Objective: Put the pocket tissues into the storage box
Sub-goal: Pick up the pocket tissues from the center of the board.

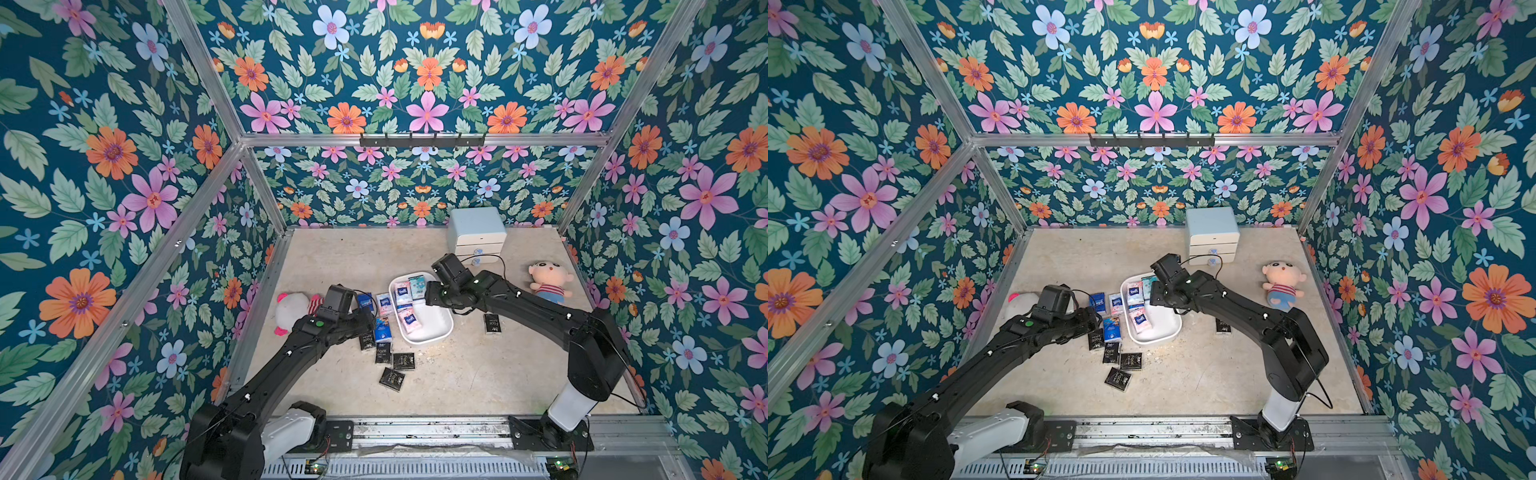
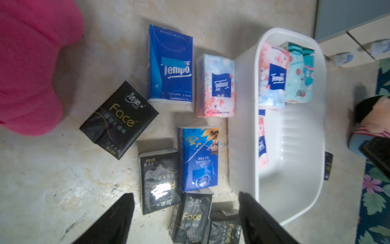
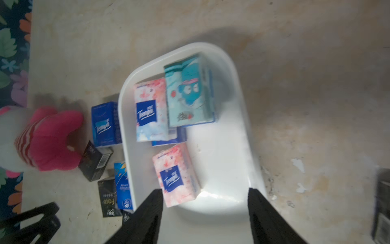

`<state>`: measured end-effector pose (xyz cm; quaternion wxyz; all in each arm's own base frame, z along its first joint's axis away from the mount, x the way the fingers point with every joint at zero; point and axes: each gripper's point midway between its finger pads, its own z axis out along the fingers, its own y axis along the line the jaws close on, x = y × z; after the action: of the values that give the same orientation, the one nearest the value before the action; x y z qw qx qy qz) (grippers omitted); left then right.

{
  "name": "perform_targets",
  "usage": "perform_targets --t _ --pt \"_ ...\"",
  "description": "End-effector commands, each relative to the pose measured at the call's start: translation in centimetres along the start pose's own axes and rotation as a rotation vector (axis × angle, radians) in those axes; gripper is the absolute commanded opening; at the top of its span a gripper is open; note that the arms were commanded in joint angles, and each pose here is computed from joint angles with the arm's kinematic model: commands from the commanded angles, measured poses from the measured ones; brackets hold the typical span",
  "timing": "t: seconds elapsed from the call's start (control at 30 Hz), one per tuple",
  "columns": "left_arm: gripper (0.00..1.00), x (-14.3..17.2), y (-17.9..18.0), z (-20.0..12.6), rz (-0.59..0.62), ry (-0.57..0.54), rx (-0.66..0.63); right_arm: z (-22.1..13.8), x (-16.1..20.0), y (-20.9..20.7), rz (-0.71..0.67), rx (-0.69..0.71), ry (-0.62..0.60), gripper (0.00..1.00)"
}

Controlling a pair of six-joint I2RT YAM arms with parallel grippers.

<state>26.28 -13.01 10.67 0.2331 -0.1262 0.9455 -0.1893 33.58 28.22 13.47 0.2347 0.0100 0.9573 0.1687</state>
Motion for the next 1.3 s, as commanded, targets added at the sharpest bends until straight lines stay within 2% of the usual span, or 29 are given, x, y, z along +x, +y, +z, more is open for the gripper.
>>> perform_targets --t 0.0,0.03,0.1,0.27,0.43,0.67,0.77,1.07,1.17,1.27 --pt "0.75 -0.3 -0.1 0.3 -0.020 -0.036 -0.043 -0.6 -0.5 -1.4 0.010 -0.033 0.026 0.67" --pt "0.73 -0.1 -0.3 0.6 -0.014 -0.035 -0.052 -1.8 -1.5 -1.6 0.018 -0.061 -0.011 0.67" --pt "0.72 0.4 -0.7 1.3 0.001 -0.020 -0.073 -2.2 -2.1 -2.1 0.024 -0.090 -0.023 0.66" --pt "0.76 2.0 -2.5 3.1 0.041 0.012 -0.120 -2.9 -2.7 -3.5 0.014 -0.128 -0.059 0.66" --pt "0.77 2.9 -2.6 4.5 0.061 0.021 -0.162 -3.3 -2.4 -4.6 0.050 -0.184 -0.073 0.66" --pt "0.78 2.3 -2.9 6.0 0.109 0.016 -0.203 -4.2 -2.6 -6.5 0.044 -0.164 -0.111 0.65" --pt "0.76 1.9 -3.6 6.8 0.139 0.030 -0.214 -4.3 -3.1 -7.2 0.072 -0.158 -0.135 0.65" --pt "0.73 1.5 -3.2 8.3 0.168 0.063 -0.258 -4.5 -4.1 -6.7 0.106 -0.184 -0.165 0.64" --pt "0.76 1.6 -2.7 8.4 0.167 0.075 -0.281 -4.4 -4.0 -6.6 0.107 -0.194 -0.163 0.64" --pt "0.82 1.4 -2.6 8.0 0.155 0.061 -0.281 -4.2 -4.0 -6.7 0.107 -0.188 -0.157 0.63"
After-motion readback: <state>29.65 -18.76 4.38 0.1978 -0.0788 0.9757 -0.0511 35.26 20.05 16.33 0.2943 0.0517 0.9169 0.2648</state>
